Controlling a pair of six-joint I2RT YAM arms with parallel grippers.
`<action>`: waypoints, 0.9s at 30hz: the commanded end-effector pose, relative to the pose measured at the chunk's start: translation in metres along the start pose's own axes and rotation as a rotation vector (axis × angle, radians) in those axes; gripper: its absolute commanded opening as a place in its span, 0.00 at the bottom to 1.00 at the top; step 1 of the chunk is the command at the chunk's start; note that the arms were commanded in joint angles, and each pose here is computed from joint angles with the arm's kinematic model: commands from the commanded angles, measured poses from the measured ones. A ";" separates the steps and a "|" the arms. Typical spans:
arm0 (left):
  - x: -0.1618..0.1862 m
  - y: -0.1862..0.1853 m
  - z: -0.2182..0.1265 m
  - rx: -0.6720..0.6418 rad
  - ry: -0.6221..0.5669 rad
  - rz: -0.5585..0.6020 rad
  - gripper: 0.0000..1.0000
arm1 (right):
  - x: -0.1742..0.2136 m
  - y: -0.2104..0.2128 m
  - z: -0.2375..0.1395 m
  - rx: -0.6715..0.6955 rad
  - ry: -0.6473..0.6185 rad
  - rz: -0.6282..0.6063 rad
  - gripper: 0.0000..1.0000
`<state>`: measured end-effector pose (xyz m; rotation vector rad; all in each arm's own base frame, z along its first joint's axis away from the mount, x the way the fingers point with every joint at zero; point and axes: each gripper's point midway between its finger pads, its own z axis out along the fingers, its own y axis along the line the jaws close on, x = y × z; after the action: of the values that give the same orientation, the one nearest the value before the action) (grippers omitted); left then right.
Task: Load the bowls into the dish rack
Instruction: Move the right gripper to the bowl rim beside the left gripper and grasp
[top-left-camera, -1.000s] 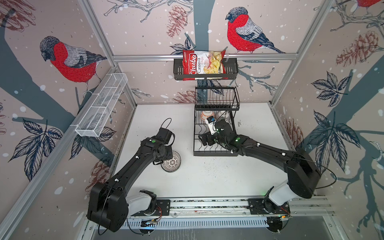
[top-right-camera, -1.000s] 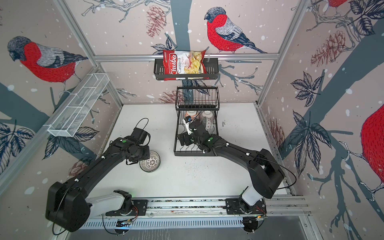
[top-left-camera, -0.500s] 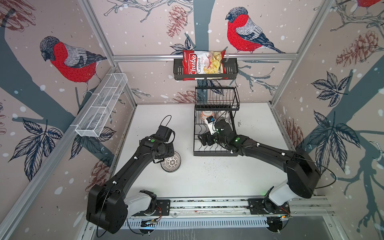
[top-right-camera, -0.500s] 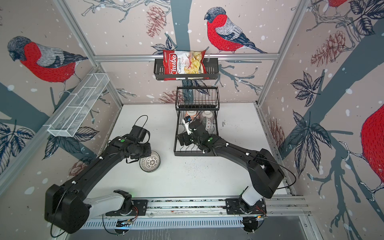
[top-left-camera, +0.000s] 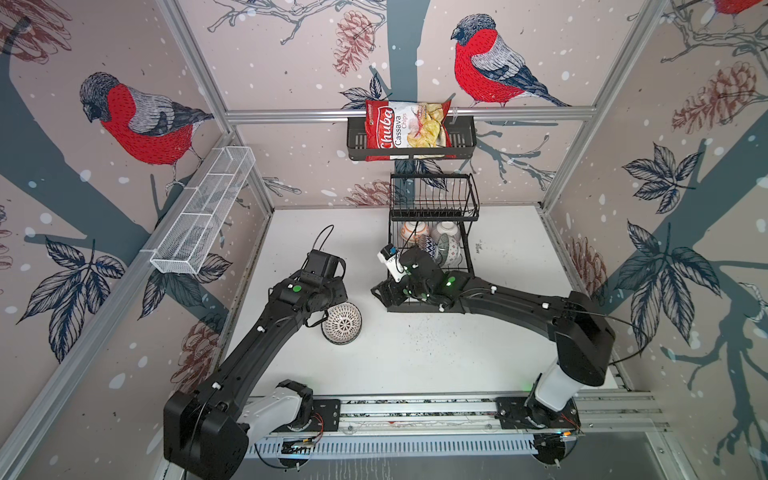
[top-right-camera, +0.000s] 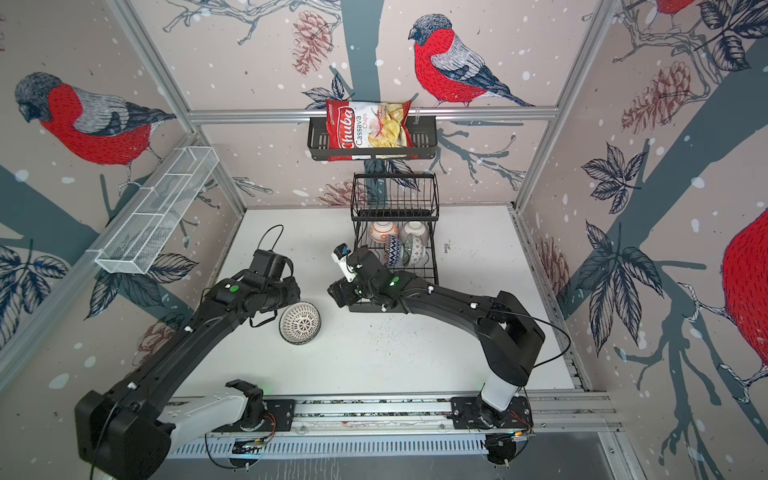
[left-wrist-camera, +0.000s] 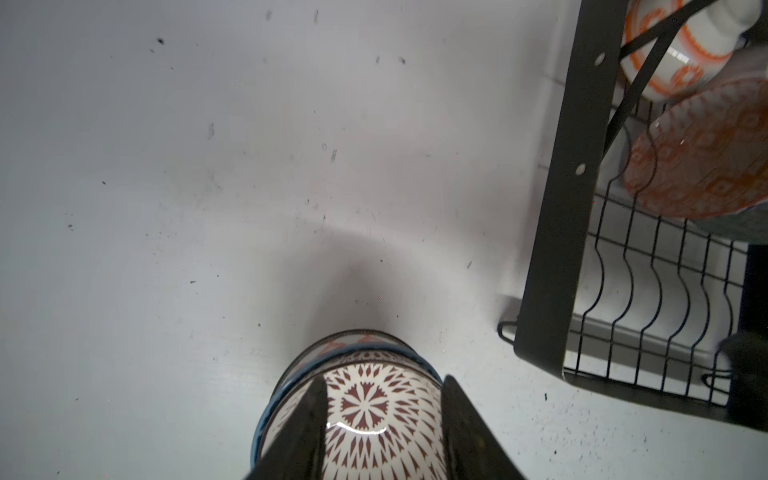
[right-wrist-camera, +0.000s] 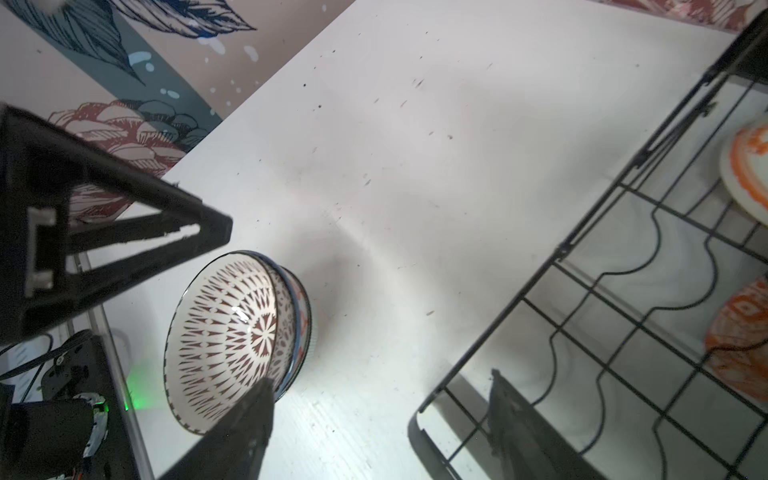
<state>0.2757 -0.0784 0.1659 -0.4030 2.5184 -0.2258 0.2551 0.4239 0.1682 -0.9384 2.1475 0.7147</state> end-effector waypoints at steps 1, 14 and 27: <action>-0.030 -0.006 -0.007 0.048 -0.130 -0.057 0.47 | 0.006 0.009 0.008 0.014 0.035 -0.026 0.75; -0.063 0.019 0.001 0.082 -0.213 -0.182 0.48 | 0.023 0.058 0.050 -0.016 0.143 -0.096 0.64; -0.056 0.039 0.009 0.123 -0.211 -0.229 0.48 | 0.038 0.063 0.086 0.065 0.210 -0.139 0.45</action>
<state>0.3104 -0.0204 0.1723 -0.6761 2.2627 -0.3724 0.2143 0.5071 0.1039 -1.1636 2.2364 0.5548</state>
